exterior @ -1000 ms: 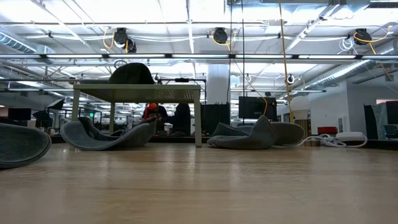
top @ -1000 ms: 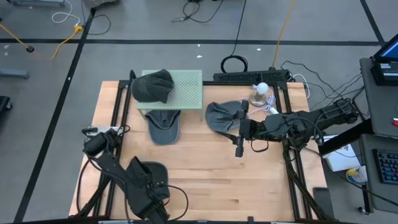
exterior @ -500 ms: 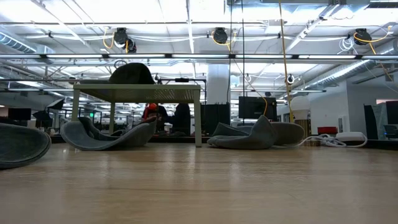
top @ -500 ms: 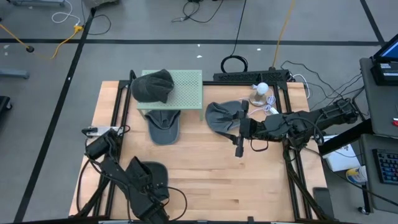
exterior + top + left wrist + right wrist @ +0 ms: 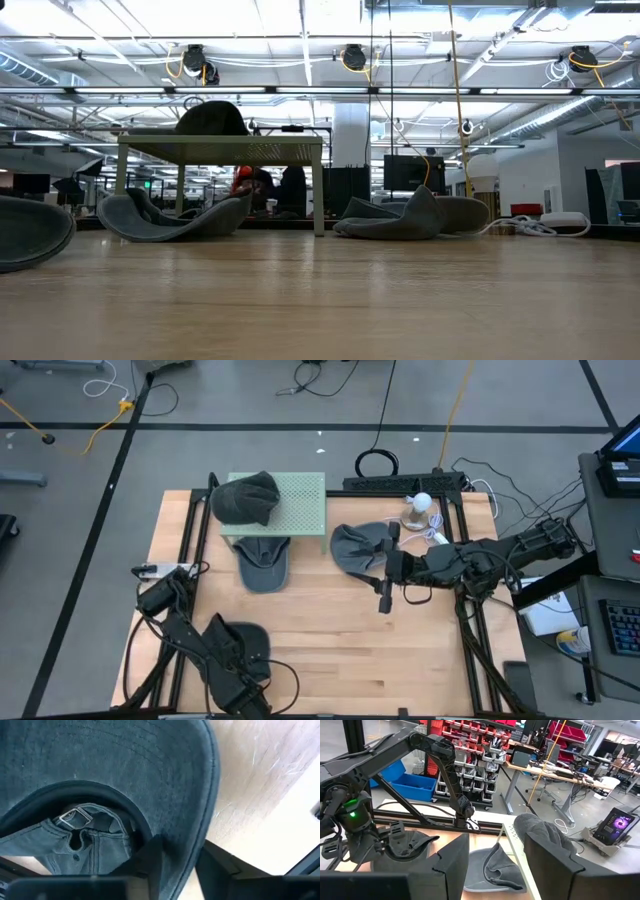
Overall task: Pick & Place hat
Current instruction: Stack the black cap on the black cap on the shelf
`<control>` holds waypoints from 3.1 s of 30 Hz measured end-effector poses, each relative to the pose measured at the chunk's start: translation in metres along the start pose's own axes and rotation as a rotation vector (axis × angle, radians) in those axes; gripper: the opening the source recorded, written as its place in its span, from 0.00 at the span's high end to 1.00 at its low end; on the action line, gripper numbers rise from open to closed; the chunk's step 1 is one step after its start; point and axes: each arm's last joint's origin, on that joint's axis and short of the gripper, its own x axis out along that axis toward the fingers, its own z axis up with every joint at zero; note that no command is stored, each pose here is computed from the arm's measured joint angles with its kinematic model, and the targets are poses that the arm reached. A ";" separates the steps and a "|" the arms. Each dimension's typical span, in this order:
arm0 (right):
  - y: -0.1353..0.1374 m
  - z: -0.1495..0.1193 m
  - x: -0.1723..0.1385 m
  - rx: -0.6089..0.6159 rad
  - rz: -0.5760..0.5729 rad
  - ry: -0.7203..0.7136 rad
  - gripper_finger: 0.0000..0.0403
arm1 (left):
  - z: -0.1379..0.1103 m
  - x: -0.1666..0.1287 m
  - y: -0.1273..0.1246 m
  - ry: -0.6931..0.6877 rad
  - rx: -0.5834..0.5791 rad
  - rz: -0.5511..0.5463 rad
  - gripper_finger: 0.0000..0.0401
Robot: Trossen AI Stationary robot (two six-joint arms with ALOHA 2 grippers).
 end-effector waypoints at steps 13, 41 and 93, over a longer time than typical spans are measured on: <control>0.000 0.000 0.000 -0.001 0.000 0.000 0.55 | 0.001 -0.002 0.002 0.010 -0.015 0.006 0.96; 0.002 -0.001 0.000 0.068 0.080 0.007 0.55 | -0.016 -0.177 0.160 -0.078 0.102 -0.896 0.98; -0.036 0.024 0.007 0.439 0.641 -0.241 0.65 | 0.049 -0.261 0.279 -1.390 0.469 -1.079 0.98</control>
